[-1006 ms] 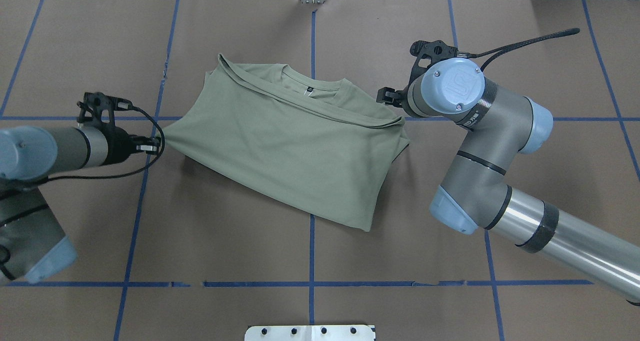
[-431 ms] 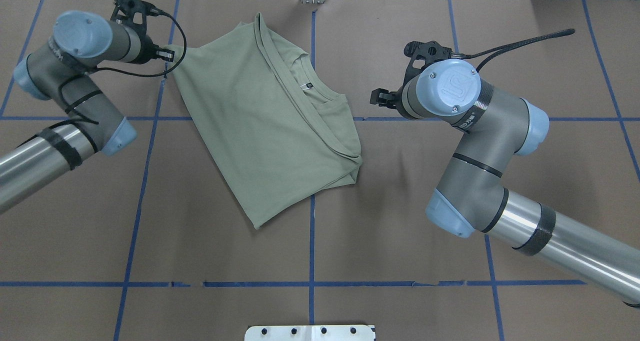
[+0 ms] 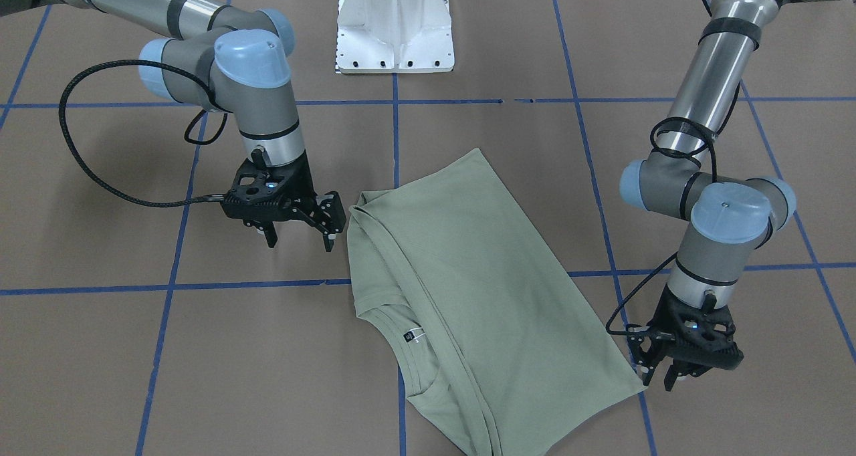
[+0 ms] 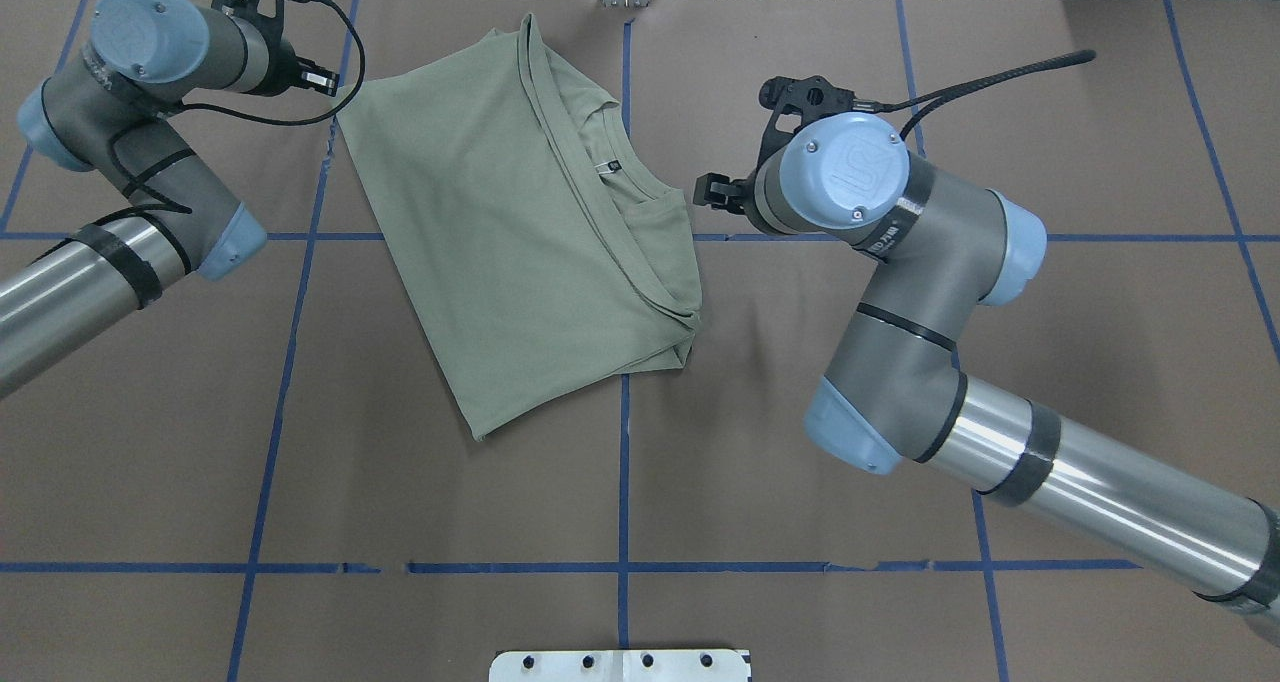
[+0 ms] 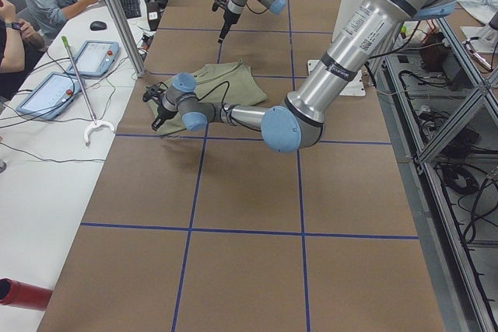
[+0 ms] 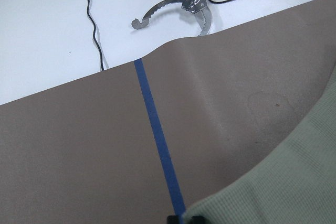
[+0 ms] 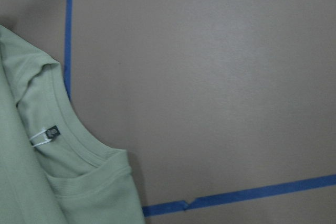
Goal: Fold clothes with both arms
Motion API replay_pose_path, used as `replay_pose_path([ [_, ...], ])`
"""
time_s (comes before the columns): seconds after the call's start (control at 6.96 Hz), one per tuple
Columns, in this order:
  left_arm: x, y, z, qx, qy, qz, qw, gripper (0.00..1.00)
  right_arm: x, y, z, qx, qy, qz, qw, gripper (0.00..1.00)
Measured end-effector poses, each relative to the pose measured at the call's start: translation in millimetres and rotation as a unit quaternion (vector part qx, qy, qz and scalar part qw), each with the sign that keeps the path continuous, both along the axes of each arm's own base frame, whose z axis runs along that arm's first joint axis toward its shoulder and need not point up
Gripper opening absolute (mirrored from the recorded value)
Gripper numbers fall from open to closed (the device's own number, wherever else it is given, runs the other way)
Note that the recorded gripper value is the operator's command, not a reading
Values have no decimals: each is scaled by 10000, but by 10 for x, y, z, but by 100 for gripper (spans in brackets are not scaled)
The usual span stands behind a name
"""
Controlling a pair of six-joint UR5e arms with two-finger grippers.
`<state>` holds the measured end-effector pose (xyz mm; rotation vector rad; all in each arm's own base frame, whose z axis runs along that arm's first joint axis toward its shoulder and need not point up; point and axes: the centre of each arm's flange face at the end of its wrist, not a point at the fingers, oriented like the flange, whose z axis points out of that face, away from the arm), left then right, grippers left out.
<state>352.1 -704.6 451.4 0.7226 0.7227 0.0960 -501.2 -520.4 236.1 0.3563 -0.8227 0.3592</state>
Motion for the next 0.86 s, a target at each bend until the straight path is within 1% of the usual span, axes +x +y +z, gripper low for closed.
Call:
replay_pose_path([
  [0.14, -66, 117, 45, 50, 131, 127, 9998, 100, -341, -165, -229, -25, -48, 158, 9999, 93],
  [0.29, -99, 185, 73, 46, 211, 181, 9996, 100, -699, -344, -397, 19, -109, 295, 9995, 85],
  [0.43, -111, 212, 85, -7, 280, 164, 9995, 100, -955, -490, -432, 76, -123, 354, 9993, 82],
  [0.57, -112, 222, 88, -53, 326, 137, 9994, 100, -1072, -567, -379, 145, -35, 338, 9993, 81],
  [0.86, -119, 241, 130, -102, 337, 122, 9993, 100, -1127, -614, -116, 276, 227, 233, 9991, 78],
])
